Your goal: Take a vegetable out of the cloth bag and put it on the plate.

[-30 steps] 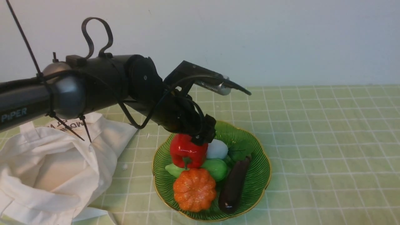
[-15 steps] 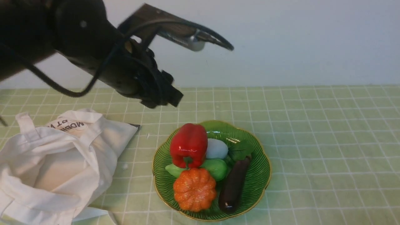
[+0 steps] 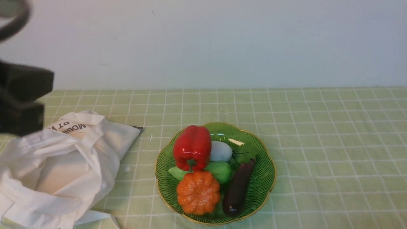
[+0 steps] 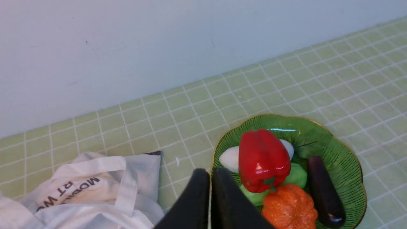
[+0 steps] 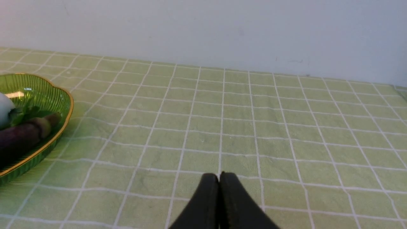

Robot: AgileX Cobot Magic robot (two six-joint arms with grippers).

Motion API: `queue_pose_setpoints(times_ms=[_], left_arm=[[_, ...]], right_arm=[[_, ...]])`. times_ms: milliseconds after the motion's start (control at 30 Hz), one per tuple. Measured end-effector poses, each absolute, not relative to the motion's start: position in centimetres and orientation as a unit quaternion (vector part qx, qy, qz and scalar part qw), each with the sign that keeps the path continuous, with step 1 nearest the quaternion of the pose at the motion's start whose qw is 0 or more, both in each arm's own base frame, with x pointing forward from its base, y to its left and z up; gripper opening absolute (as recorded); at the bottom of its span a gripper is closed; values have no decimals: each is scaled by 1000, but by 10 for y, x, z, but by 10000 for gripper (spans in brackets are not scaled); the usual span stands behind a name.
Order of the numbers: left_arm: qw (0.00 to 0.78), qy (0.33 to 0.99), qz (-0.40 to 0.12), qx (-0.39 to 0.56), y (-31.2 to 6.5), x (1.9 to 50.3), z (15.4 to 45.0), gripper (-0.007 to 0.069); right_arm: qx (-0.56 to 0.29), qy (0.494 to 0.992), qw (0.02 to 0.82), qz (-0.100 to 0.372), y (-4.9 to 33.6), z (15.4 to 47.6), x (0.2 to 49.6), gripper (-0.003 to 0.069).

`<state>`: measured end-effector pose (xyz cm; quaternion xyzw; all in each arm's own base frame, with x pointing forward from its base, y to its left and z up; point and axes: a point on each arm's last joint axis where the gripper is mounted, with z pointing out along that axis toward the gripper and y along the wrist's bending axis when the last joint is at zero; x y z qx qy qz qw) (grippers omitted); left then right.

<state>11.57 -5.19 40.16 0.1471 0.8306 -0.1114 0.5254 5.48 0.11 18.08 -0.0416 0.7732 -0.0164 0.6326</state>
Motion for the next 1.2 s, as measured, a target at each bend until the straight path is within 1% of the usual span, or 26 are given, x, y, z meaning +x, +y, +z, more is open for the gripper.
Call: queue_pose_setpoints(times_ms=[67,167,200,433,600,933,1000,1067,1100,1133,1167,1200], left_arm=[[539,822,-129,133,-44,100,385,-5],[545,817,-144,122,-38,86,370,-5],[546,816,-150,116,-33,76,358,-5],[550,813,-154,113,-21,55,322,-5],[555,810,-148,114,-19,53,318,-5],[608,774,-120,125,-16,54,323,-5],[619,768,-113,123,-14,52,320,-5],[633,760,-95,114,-11,48,305,-5],[635,759,-93,113,-11,48,305,-5],[639,756,-85,108,-11,47,298,-5],[648,752,-69,99,-10,46,283,-5],[651,750,-67,98,-10,46,282,-5]], right_arm=[[-42,773,633,-16,1,181,55,-15],[-42,773,633,-16,1,181,55,-15],[-42,773,633,-16,1,181,55,-15],[-42,773,633,-16,1,181,55,-15],[-42,773,633,-16,1,181,55,-15],[-42,773,633,-16,1,181,55,-15],[-42,773,633,-16,1,181,55,-15],[-42,773,633,-16,1,181,55,-15],[-42,773,633,-16,1,181,55,-15],[-42,773,633,-16,1,181,55,-15],[-42,773,633,-16,1,181,55,-15],[-42,773,633,-16,1,181,55,-15]])
